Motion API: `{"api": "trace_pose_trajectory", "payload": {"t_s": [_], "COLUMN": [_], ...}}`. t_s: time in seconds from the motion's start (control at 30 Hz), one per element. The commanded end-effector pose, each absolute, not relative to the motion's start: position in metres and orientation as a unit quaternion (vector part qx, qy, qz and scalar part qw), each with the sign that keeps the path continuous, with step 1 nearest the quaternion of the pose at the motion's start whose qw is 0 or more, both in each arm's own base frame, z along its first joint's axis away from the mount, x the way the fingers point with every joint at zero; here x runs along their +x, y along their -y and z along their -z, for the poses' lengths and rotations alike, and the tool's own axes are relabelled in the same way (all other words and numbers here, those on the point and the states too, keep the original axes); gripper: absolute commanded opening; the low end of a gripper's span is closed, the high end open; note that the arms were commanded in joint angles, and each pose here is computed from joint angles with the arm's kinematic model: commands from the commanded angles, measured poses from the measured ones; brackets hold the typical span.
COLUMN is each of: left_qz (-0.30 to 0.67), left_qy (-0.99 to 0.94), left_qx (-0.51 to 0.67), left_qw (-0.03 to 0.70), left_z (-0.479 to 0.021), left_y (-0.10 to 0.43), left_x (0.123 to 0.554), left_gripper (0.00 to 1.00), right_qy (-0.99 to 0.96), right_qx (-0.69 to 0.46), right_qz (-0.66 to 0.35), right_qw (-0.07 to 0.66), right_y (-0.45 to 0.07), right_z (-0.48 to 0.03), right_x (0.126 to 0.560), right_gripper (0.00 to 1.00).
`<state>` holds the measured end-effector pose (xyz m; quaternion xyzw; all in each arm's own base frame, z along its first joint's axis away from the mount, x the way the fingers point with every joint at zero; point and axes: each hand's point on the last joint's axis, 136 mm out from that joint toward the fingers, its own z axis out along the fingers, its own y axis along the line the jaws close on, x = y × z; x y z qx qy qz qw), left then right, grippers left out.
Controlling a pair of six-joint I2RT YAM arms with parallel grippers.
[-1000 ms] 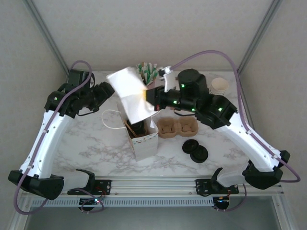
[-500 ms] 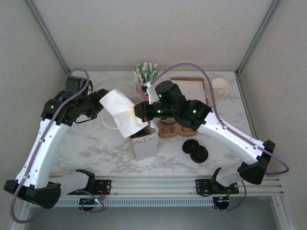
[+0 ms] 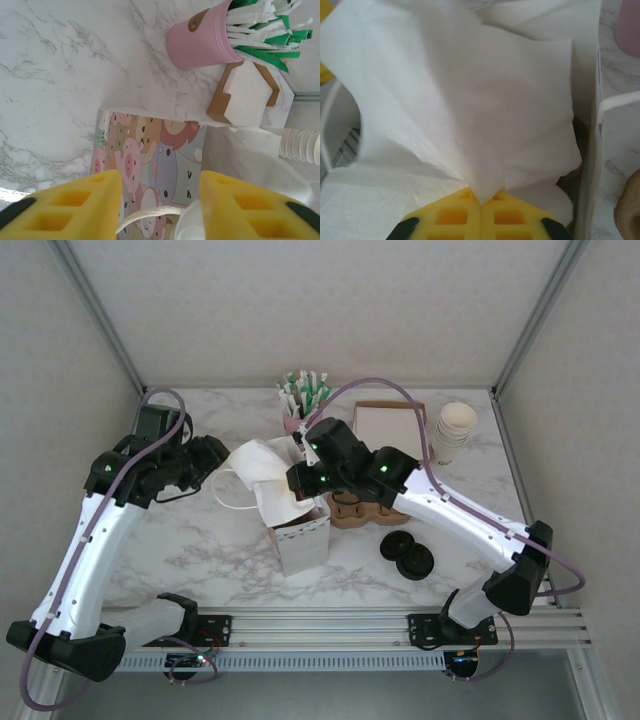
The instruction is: Pack the takeout coffee
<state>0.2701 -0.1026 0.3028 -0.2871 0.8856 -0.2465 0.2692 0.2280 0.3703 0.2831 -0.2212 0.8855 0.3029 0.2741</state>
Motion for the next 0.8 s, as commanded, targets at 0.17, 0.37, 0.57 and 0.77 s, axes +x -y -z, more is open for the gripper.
{"api": "trace_pose_trajectory", "payload": {"t_s": [0.17,0.37,0.57,0.77], "left_qz": [0.242,0.240,0.239,0.240], "left_qy": [-0.889,-0.891,-0.889,-0.889], "left_qx": [-0.290,-0.290,-0.292,-0.292], "left_qw": [0.260,0.255,0.258,0.258], "left_z": [-0.296,-0.294,-0.295,-0.296], "left_y": [0.101,0.100,0.099,0.099], "left_x": [0.259,0.256,0.256,0.257], "left_gripper": [0.29,0.29,0.30,0.30], "right_qy": [-0.892,-0.898,-0.894,-0.870], "right_qx": [-0.270,-0.300,-0.285,-0.247], "right_qz": [-0.226,-0.161,-0.124,-0.189], "right_qw": [0.283,0.279,0.323,0.383], "right_y": [-0.378,-0.378,-0.369,-0.370], "right_z": [-0.266,-0.248,-0.260,-0.312], "right_x": [0.231,0.234,0.244,0.246], "right_gripper": [0.16,0.34,0.45,0.53]}}
